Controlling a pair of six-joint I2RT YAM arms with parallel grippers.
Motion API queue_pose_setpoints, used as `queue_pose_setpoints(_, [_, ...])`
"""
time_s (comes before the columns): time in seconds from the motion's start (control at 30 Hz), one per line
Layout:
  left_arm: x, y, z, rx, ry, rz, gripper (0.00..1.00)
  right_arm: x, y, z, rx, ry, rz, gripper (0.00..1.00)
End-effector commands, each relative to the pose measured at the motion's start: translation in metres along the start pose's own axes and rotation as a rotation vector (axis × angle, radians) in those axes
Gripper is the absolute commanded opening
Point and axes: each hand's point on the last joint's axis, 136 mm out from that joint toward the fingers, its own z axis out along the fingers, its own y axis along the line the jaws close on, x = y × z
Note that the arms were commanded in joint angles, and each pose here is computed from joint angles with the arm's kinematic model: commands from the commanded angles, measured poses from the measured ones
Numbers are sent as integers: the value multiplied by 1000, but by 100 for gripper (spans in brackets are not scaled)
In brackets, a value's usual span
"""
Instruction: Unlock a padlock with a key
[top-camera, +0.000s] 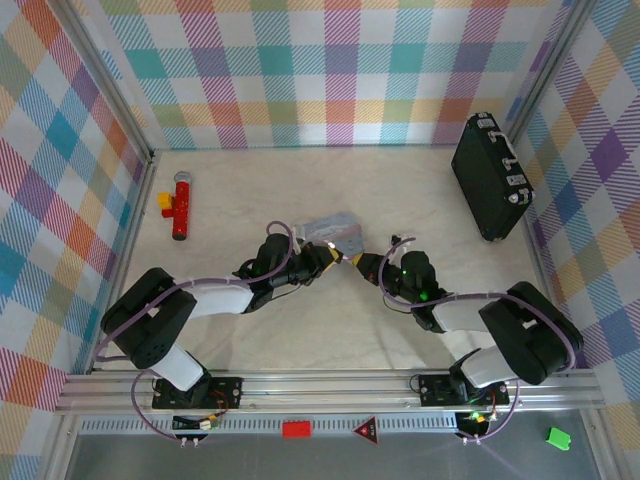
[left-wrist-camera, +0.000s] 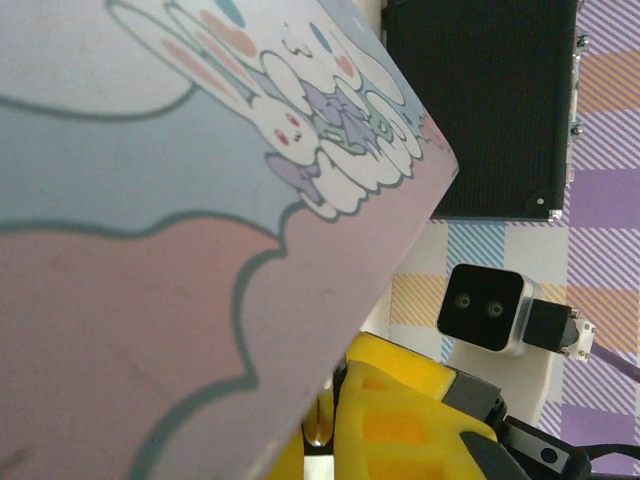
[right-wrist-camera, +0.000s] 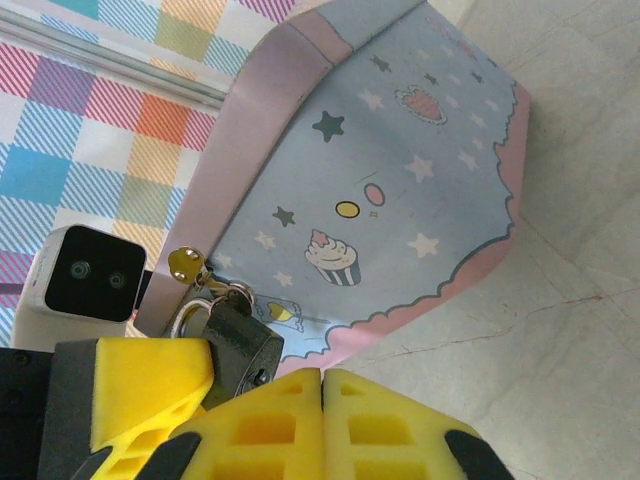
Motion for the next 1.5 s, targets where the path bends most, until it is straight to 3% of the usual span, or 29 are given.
queue_pose_setpoints(0.0, [13, -42, -3, 91, 38, 5, 0, -13, 31, 0, -60, -47, -50, 0])
queue_pose_setpoints(1.47, [28, -37, 9, 53, 80, 4, 0, -13, 62, 2, -127, -37, -26, 0])
